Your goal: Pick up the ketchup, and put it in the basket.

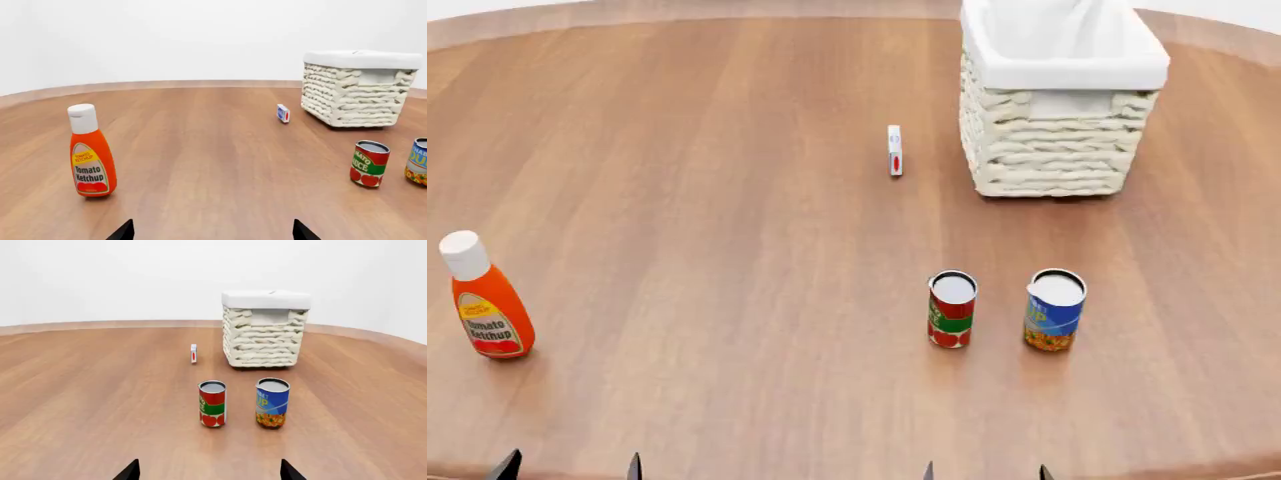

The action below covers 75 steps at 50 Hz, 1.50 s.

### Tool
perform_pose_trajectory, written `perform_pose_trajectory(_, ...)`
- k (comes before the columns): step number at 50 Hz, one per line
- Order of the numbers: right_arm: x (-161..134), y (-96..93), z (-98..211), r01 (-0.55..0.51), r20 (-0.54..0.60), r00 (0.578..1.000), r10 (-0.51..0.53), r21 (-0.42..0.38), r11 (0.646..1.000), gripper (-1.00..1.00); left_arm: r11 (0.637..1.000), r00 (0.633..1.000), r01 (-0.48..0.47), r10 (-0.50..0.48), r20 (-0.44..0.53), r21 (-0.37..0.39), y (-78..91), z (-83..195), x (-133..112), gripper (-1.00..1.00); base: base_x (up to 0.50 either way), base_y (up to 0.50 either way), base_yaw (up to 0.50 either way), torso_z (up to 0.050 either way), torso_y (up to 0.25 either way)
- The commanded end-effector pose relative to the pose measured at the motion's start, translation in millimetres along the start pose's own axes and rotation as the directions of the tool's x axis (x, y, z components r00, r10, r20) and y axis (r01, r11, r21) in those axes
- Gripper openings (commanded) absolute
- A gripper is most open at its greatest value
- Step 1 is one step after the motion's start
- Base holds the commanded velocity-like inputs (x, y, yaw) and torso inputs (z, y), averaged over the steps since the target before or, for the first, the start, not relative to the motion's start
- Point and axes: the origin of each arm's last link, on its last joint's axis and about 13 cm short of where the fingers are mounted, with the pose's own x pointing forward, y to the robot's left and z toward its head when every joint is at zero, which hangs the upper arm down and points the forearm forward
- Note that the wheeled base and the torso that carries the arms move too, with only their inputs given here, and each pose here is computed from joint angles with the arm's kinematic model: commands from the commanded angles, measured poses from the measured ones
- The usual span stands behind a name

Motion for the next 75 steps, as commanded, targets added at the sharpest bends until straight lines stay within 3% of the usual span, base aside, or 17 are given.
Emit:
perform_pose_trajectory(1, 0.2, 1.8, -1.5, -0.001, -0.016, 1.0, 0.0, -0.019, 1.0, 1.0, 1.0, 1.0, -0.015, 0.014, 0.006, 0.016, 0.3, -0.4, 0.7, 1.0, 0.0, 0.0, 0.0, 0.0, 0.0)
perform_pose_trajectory(10, 0.7, 2.6, -0.2, -0.007, -0.02, 1.0, 0.007, -0.019, 1.0, 1.0, 1.0, 1.0, -0.008, 0.008, -0.007, -0.012, 0.9, 0.6, 1.3, 1.0, 0.0, 0.0, 0.0, 0.0, 0.0)
perform_pose_trajectory(12, 1.1, 2.4, -0.1, -0.005, -0.021, 1.0, 0.005, -0.022, 1.0, 1.0, 0.998, 0.999, 0.004, -0.006, -0.039, -0.063, 1.7, 1.1, 1.5, 1.0, 0.0, 0.0, 0.0, 0.0, 0.0)
perform_pose_trajectory(14, 1.1, 2.3, 0.4, -0.006, -0.02, 1.0, 0.006, -0.023, 1.0, 1.0, 0.999, 0.999, -0.003, 0.002, -0.033, -0.036, 1.6, 1.2, 1.7, 1.0, 0.0, 0.0, 0.0, 0.0, 0.0)
perform_pose_trajectory(24, -1.9, 5.0, 3.4, -0.018, -0.014, 1.0, 0.017, -0.029, 0.999, 1.0, 0.998, 1.0, 0.003, -0.006, -0.029, -0.07, 1.7, 2.9, -0.5, 1.0, 0.0, 0.0, 0.0, 0.0, 0.0)
perform_pose_trajectory(28, -3.4, 8.7, 8.7, -0.015, -0.005, 1.0, 0.015, -0.038, 0.999, 1.0, 0.998, 0.999, 0.024, -0.026, -0.038, -0.051, 0.8, 3.1, -1.2, 1.0, 0.0, 0.0, 0.0, 0.0, 0.0)
perform_pose_trajectory(31, -4.6, 9.8, 16.5, -0.008, 0.011, 1.0, 0.008, -0.038, 0.999, 1.0, 0.995, 0.999, -0.005, 0.001, -0.047, -0.104, 3.7, 7.0, 2.7, 1.0, 0.0, 0.0, 0.0, 0.0, 0.0)
perform_pose_trajectory(35, -10.3, 13.0, 34.3, -0.043, 0.073, 0.996, 0.047, -0.058, 0.997, 1.0, 0.997, 0.999, -0.027, 0.029, 0.019, -0.067, 4.1, 21.6, -2.1, 1.0, 0.0, 0.0, 0.0, 0.0, 0.0)
perform_pose_trajectory(40, -17.7, 16.8, 53.8, -0.068, 0.135, 0.988, 0.076, -0.066, 0.996, 1.0, 0.997, 0.995, -0.033, 0.039, 0.09, -0.075, 3.1, 46.4, -13.2, 1.0, 0.0, 0.0, 0.0, 0.0, 0.0)
perform_pose_trajectory(52, -24.3, 14.4, 75.2, -0.015, 0.236, 0.971, 0.027, -0.054, 0.998, 1.0, 0.998, 0.981, 0.026, -0.013, 0.193, -0.062, -1.4, 78.8, -29.8, 1.0, 0.0, 0.0, 0.0, 0.0, 0.0)
perform_pose_trajectory(59, -27.2, 13.3, 80.2, 0.0, 0.297, 0.955, 0.014, -0.049, 0.999, 1.0, 0.997, 0.975, 0.047, -0.034, 0.221, -0.054, -3.3, 86.8, -34.7, 1.0, 0.0, 0.0, 0.0, 0.0, 0.0)
perform_pose_trajectory(75, -27.1, 12.2, 78.4, 0.007, 0.308, 0.951, 0.002, -0.03, 1.0, 1.0, 0.997, 0.974, 0.057, -0.044, 0.221, -0.054, -2.5, 86.0, -35.7, 1.0, 0.0, 0.0, 0.0, 0.0, 0.0)
